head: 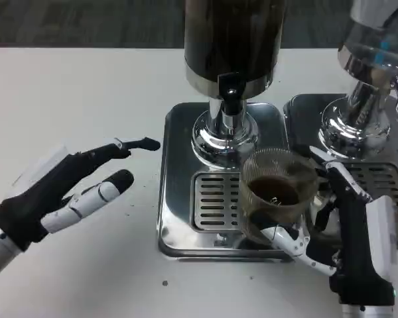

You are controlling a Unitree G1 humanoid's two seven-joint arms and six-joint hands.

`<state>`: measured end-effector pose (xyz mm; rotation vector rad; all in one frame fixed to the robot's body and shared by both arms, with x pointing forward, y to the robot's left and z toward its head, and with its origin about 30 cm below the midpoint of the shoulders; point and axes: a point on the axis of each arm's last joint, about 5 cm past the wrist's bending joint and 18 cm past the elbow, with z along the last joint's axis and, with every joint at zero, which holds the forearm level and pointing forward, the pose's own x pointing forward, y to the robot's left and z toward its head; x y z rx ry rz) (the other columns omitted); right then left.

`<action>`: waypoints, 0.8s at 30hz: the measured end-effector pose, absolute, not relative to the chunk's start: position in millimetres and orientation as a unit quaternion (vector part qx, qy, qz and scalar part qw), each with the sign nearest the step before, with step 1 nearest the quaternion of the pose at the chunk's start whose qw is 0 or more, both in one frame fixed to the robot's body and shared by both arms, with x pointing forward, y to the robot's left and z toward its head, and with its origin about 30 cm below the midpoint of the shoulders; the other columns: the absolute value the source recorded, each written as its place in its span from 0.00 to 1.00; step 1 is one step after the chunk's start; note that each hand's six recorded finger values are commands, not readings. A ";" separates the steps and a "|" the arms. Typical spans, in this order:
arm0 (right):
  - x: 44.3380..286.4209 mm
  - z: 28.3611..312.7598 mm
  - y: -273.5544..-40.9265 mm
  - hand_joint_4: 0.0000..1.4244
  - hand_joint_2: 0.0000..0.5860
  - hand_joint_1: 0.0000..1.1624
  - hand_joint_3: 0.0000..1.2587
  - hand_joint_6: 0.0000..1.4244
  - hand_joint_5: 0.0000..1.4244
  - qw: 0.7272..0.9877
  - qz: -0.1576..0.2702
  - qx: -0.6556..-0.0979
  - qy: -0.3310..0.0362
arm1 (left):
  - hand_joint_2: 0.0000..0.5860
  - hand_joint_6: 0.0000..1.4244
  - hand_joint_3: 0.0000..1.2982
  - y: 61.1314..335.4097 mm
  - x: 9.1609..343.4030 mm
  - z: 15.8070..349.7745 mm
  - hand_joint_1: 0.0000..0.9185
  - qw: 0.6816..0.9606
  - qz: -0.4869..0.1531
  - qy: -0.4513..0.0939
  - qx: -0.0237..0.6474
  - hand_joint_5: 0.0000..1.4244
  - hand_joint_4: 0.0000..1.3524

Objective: Grasp the cup under the faucet to collect the drink, then remove the cup.

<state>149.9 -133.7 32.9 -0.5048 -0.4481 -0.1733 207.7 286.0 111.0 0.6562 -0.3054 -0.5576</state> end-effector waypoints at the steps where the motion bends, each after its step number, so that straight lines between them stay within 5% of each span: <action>1: 149.9 33.8 -133.6 0.57 0.41 0.56 0.56 0.86 0.62 0.939 -0.086 -0.247 -0.222 | 0.35 0.10 0.17 286.2 207.0 111.0 0.00 0.895 -0.271 -0.147 0.321 0.06 0.08; 24: 139.7 36.0 -135.6 0.58 0.40 0.57 0.58 0.88 0.64 0.939 -0.079 -0.251 -0.222 | 0.32 0.09 0.12 287.8 198.5 115.4 0.00 0.874 -0.285 -0.166 0.356 0.02 0.04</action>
